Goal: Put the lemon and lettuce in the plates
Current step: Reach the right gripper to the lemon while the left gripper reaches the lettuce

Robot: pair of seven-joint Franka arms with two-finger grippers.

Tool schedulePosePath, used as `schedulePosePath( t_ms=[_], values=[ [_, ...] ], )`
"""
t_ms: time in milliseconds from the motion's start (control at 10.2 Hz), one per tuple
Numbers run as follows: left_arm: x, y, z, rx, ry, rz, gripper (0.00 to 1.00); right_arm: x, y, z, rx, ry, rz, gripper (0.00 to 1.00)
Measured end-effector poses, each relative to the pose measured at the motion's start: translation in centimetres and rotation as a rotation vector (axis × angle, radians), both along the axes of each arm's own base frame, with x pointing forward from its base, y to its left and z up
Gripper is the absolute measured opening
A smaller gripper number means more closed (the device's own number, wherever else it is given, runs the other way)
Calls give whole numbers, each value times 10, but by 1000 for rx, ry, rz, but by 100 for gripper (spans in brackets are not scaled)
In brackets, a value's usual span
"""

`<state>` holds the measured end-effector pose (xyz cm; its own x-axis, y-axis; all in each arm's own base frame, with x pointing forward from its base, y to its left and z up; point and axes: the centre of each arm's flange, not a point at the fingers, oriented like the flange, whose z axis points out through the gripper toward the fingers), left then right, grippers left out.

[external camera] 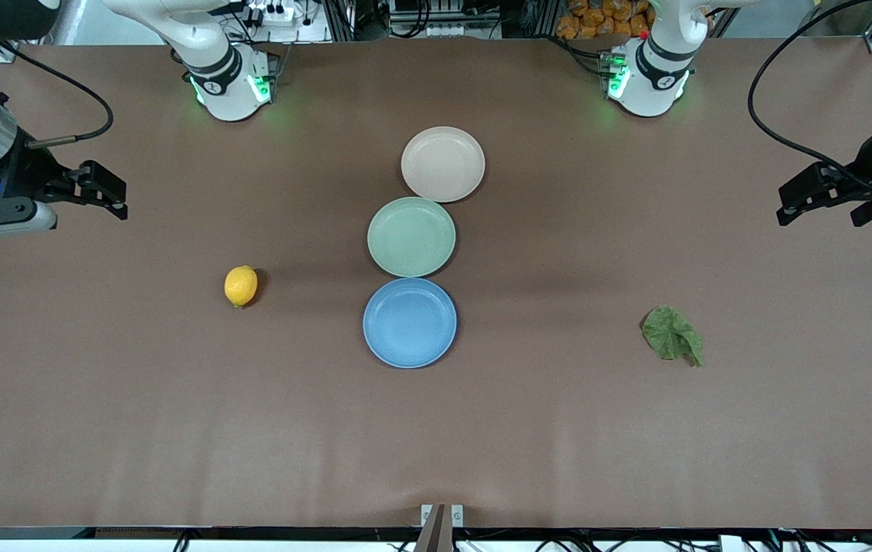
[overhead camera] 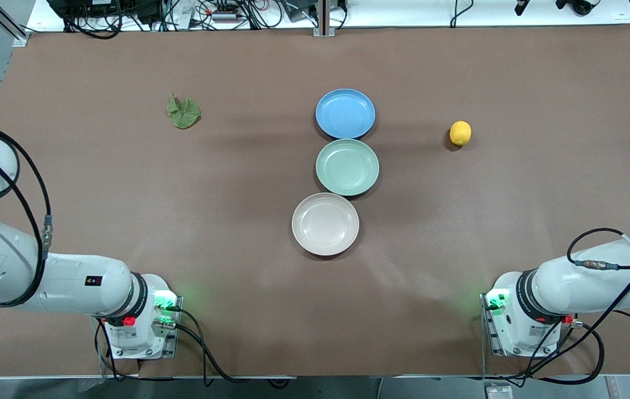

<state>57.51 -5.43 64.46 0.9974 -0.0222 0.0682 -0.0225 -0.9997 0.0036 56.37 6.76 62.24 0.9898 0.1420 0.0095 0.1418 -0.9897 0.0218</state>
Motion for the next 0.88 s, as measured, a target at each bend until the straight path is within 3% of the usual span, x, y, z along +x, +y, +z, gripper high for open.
schedulePosePath(
  t_ms=[393, 688, 884],
  values=[
    [1, 3, -8, 2, 21, -3, 100, 0, 0, 0, 1, 1, 0, 100],
    [13, 7, -68, 10, 137, -40, 100, 11, 1, -28, -3, 39, 0, 100],
    [22, 6, -114, 13, 192, -41, 100, 34, 1, -87, -6, 81, -24, 100]
  ],
)
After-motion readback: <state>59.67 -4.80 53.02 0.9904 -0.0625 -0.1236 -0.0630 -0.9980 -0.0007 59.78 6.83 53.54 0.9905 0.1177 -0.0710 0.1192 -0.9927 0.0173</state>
